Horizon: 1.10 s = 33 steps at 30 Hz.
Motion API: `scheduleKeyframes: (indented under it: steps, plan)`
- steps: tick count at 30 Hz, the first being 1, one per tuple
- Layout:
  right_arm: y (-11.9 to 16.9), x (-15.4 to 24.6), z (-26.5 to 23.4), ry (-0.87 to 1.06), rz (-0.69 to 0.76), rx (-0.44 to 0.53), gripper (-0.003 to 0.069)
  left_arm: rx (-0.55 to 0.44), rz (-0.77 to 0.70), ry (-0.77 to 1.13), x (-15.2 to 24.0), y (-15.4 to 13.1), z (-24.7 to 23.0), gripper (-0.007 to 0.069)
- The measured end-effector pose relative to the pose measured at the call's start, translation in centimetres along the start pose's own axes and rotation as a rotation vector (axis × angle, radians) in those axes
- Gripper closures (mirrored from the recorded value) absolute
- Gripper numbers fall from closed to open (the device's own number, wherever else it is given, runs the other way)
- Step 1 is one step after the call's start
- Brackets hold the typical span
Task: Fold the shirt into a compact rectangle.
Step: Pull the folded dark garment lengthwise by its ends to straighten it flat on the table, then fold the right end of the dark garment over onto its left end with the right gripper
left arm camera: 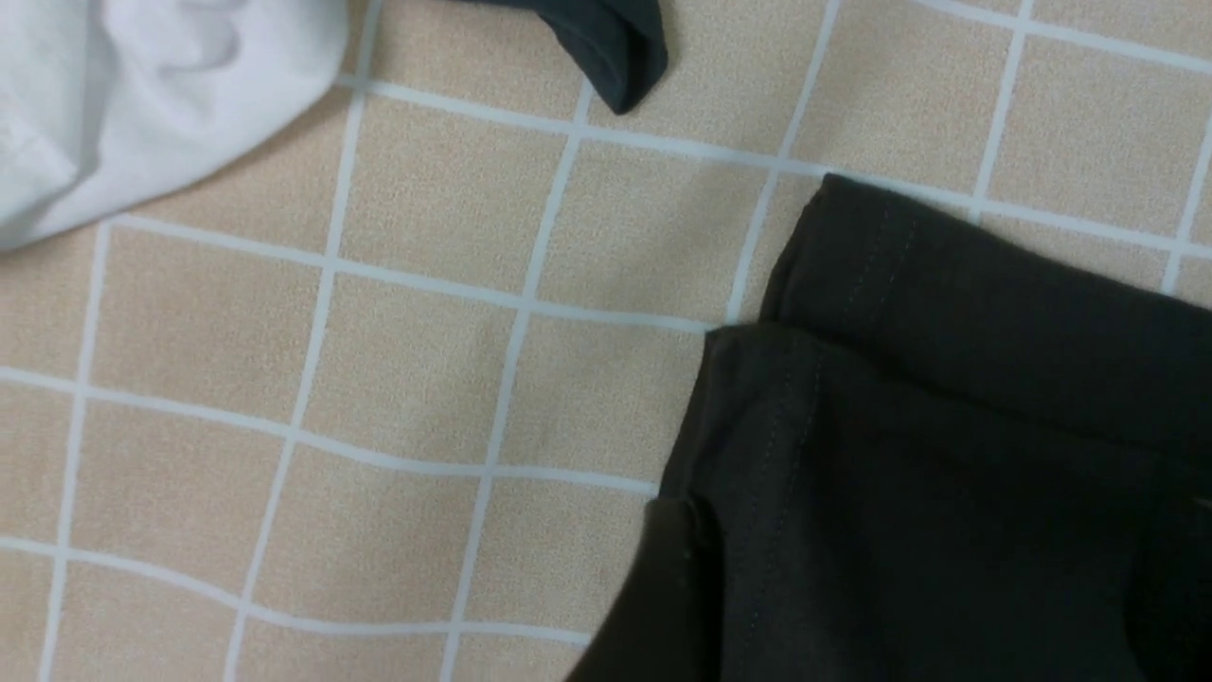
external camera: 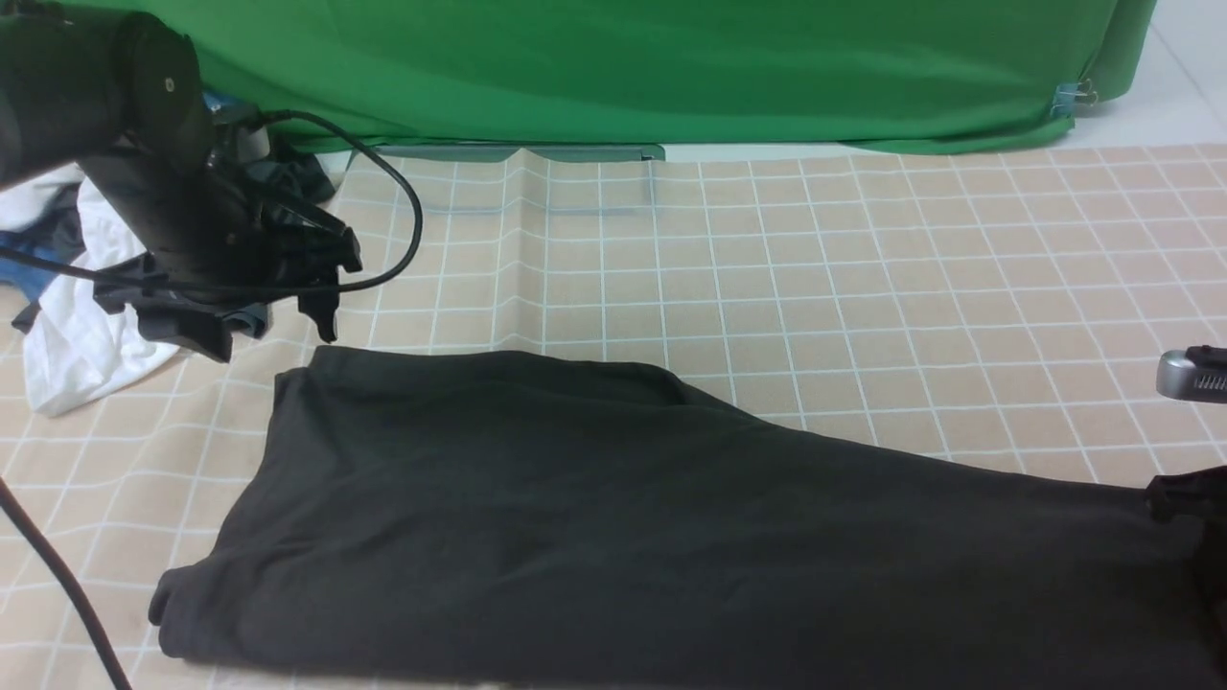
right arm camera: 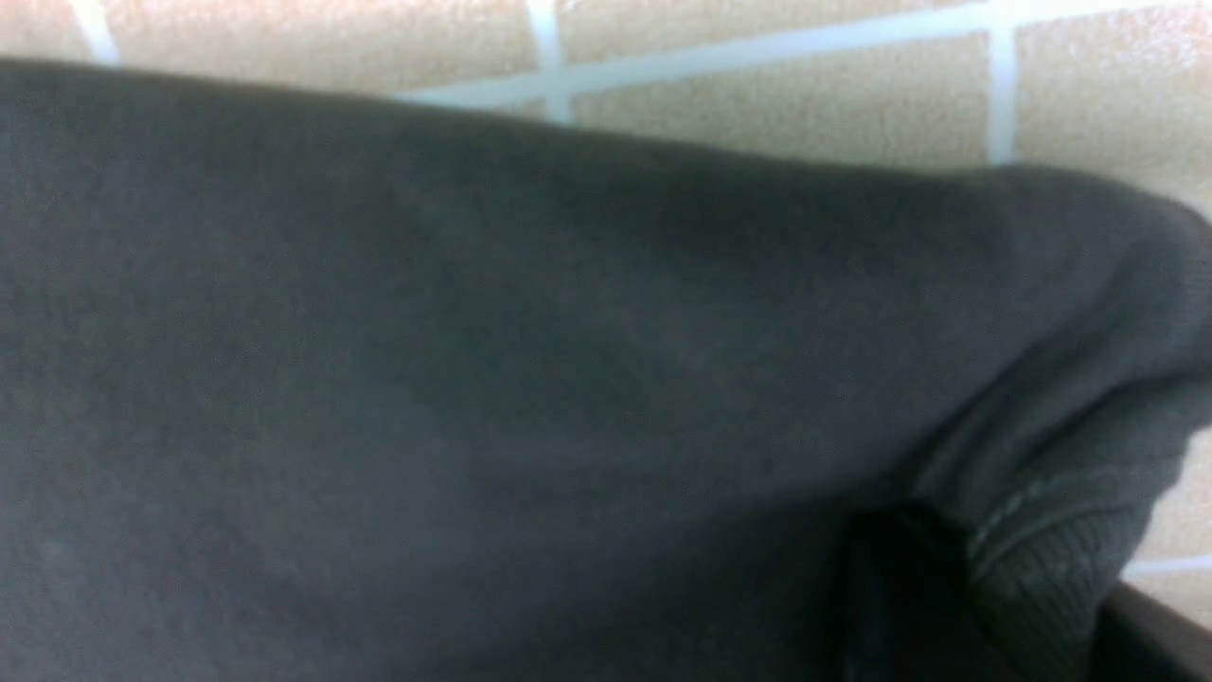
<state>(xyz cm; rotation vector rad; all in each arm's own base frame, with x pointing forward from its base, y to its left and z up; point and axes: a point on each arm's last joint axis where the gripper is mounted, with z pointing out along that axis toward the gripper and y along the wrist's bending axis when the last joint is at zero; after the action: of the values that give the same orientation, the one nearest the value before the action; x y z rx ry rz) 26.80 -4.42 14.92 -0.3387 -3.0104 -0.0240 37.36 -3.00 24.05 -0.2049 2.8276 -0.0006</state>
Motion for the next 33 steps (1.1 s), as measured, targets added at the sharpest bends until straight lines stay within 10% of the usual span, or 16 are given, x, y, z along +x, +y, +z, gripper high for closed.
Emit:
scheduleKeyframes:
  steps: [16,23,33]
  plan:
    - [-2.2,1.6,-6.4,-0.109,0.043,0.165,0.0556,0.005,0.054,0.007,-0.7,0.1,-5.6,0.0050]
    - [6.3,2.9,-11.4,-0.246,-0.015,0.000,0.0556,0.008,0.128,-0.007,-0.4,0.2,-6.6,0.0132]
    - [24.3,6.1,-15.0,-0.378,-0.268,-0.269,0.0556,0.013,0.145,-0.028,-0.1,0.3,-8.0,0.0536]
